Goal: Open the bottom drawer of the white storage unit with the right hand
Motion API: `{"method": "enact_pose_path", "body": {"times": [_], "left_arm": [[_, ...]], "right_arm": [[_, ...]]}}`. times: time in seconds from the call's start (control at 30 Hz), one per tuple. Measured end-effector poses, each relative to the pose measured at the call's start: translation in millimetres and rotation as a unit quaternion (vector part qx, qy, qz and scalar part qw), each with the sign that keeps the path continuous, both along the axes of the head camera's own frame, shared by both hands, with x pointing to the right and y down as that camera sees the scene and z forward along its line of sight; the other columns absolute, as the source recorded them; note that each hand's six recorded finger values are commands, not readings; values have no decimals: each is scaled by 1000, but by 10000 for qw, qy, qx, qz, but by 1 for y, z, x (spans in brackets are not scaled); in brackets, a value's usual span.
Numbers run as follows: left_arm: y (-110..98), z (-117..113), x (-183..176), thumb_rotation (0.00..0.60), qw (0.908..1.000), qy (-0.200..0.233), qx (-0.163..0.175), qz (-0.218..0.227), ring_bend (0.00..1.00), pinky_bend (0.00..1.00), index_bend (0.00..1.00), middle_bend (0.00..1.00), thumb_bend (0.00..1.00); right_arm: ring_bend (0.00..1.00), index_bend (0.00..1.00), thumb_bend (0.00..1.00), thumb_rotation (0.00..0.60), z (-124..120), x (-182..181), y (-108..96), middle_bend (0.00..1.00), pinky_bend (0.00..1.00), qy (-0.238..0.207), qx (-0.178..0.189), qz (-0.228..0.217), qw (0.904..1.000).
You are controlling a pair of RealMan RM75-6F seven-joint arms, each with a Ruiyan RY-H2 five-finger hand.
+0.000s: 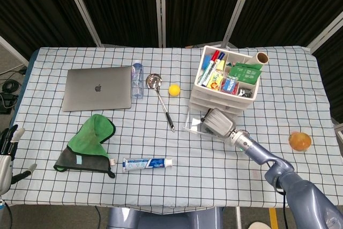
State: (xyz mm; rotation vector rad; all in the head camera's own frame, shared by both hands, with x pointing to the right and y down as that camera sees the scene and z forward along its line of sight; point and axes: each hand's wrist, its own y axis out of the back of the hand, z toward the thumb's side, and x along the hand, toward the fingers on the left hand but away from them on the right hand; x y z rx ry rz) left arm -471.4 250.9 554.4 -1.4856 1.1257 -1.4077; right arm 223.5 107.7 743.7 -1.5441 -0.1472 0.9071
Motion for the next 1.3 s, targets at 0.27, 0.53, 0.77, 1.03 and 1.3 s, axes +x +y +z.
{"method": "enact_pose_path", "body": {"times": [0.27,0.53,0.77,1.03,1.3], "left_arm": [[0,1,0,600,10000,-4,-14,-3,0,0,0,0,0],[0,0,-1,600,10000,-4,-17,-12,0,0,0,0,0],[0,0,0,600,10000,1,-7,-8,0,0,0,0,0],[1,-1,1,600,10000,8,-3,11,0,0,0,0,0],[2,-3,2,600,10000,27,22,30,0,0,0,0,0]], "right_arm": [[1000,639,144,600,-1,0,1,1000,900,-5,48,10,10000],[1000,668,150,600,-6,1,-2,1000,900,-43,137,14,9999],[1000,666,151,600,-9,3,-2,1000,900,-28,183,12,9998],[1000,666,157,600,-19,4,-6,1000,900,-92,325,-7,9994],[1000,668,158,600,-32,5,-5,1000,900,-190,431,-22,9989]]}}
